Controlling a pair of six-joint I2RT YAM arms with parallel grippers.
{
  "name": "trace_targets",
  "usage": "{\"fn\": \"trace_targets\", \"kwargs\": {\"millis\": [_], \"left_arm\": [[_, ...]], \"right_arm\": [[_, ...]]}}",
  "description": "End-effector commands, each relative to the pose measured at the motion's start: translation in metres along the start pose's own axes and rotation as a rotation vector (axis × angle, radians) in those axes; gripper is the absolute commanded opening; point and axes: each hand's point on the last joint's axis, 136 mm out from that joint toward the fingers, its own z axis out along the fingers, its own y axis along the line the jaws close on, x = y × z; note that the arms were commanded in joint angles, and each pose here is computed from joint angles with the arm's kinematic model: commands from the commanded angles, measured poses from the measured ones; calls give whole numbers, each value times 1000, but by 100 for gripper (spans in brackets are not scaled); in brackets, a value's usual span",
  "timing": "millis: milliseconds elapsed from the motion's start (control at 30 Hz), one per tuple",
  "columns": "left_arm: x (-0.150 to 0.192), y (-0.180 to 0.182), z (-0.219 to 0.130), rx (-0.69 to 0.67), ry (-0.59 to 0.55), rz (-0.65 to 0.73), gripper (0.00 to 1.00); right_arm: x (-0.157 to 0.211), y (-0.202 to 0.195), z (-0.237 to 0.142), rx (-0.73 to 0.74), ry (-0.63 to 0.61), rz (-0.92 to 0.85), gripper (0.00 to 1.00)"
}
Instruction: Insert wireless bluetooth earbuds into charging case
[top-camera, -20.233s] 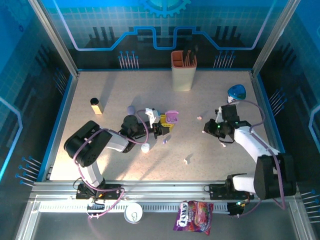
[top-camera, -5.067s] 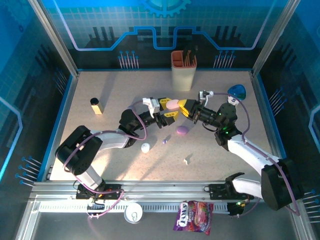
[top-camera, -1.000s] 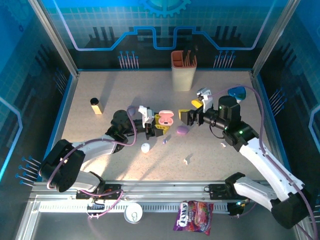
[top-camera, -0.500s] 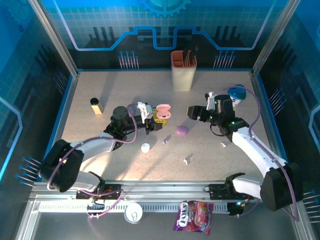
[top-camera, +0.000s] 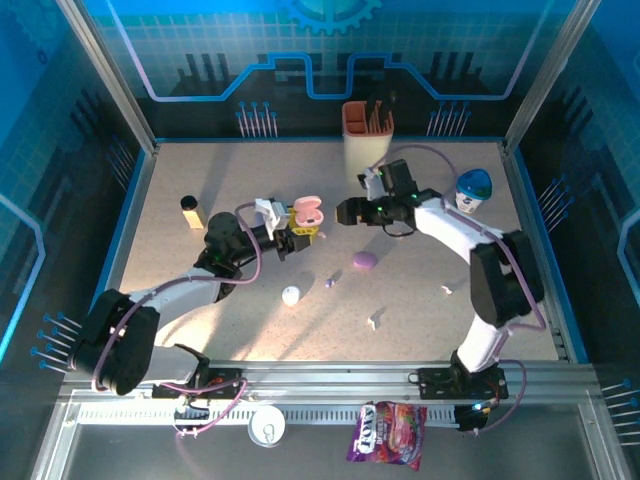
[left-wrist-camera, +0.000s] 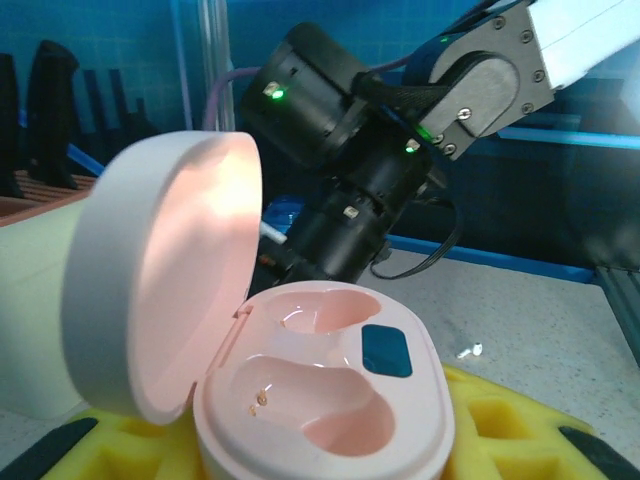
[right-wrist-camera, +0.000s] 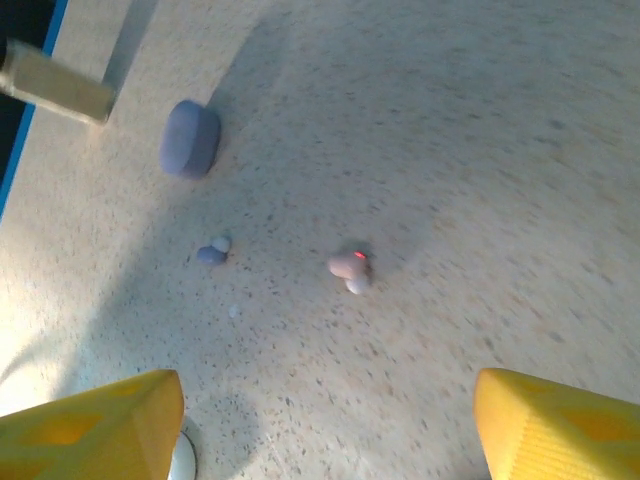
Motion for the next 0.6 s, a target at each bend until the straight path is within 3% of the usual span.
{"fn": "trace_targets", "kwargs": {"millis": [0,567], "left_arm": [[-6,-4,-5,20,-58,8,24],[11,-2,-6,28,-43,-45,24]], "right_arm": [[17,8,28,-49,141,-67,74],[18,3,129,-177,366,-30,70]]}}
